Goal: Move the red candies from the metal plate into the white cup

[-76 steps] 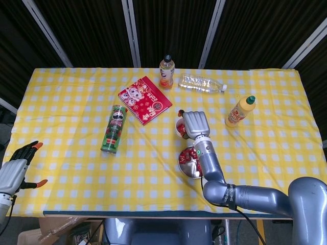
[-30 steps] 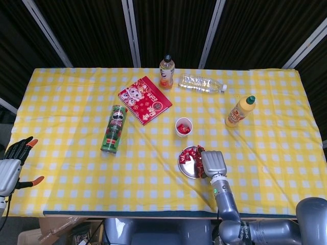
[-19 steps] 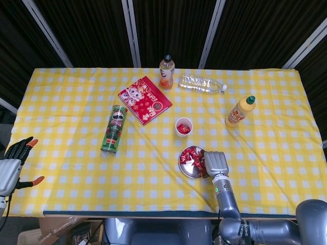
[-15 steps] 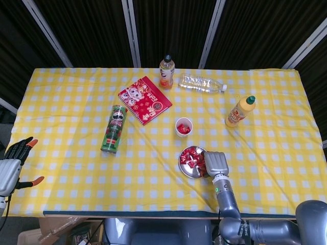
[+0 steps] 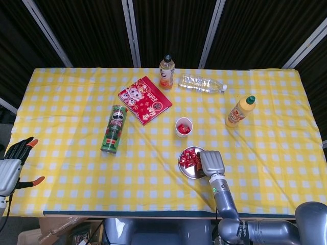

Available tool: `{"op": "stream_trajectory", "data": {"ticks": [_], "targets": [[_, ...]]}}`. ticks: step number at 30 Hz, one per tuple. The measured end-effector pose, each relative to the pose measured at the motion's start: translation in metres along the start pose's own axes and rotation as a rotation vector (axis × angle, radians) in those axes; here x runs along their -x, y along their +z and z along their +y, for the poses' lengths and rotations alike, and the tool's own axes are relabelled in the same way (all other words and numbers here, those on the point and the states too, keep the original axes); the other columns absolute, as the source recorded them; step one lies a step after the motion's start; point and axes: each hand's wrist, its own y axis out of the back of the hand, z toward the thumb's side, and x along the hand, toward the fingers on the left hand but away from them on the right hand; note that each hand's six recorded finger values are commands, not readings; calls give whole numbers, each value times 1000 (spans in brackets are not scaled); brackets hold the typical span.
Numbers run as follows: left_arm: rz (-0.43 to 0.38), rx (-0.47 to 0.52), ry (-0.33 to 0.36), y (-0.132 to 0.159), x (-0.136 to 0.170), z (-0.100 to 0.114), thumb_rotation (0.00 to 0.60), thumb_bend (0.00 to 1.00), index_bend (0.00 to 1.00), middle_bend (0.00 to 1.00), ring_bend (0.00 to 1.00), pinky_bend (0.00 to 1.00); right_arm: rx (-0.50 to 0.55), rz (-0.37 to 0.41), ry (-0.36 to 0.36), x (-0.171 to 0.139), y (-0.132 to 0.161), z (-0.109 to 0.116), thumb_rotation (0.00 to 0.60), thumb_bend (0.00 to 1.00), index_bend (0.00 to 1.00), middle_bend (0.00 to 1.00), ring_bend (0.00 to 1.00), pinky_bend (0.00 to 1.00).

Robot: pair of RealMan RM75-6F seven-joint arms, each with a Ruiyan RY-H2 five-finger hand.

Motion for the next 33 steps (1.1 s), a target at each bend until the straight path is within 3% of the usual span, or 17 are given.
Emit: {"op": "stream_trajectory", "data": {"ticks": [7, 22, 33], "targets": [[0, 4, -3, -1, 0, 0, 600, 31, 0, 0, 0, 0, 3, 47, -43, -7, 15, 22, 600, 621, 580, 777, 773, 881], [11, 11, -20, -1, -1, -2, 600, 31, 0, 0, 0, 0, 29, 88, -169, 5, 47, 105, 600, 621, 580, 777, 773, 881], [23, 15, -35, 0, -4, -4, 600, 31, 0, 0, 0, 0, 8, 60, -172, 45, 56, 123, 600, 621, 580, 777, 773, 881]]}}
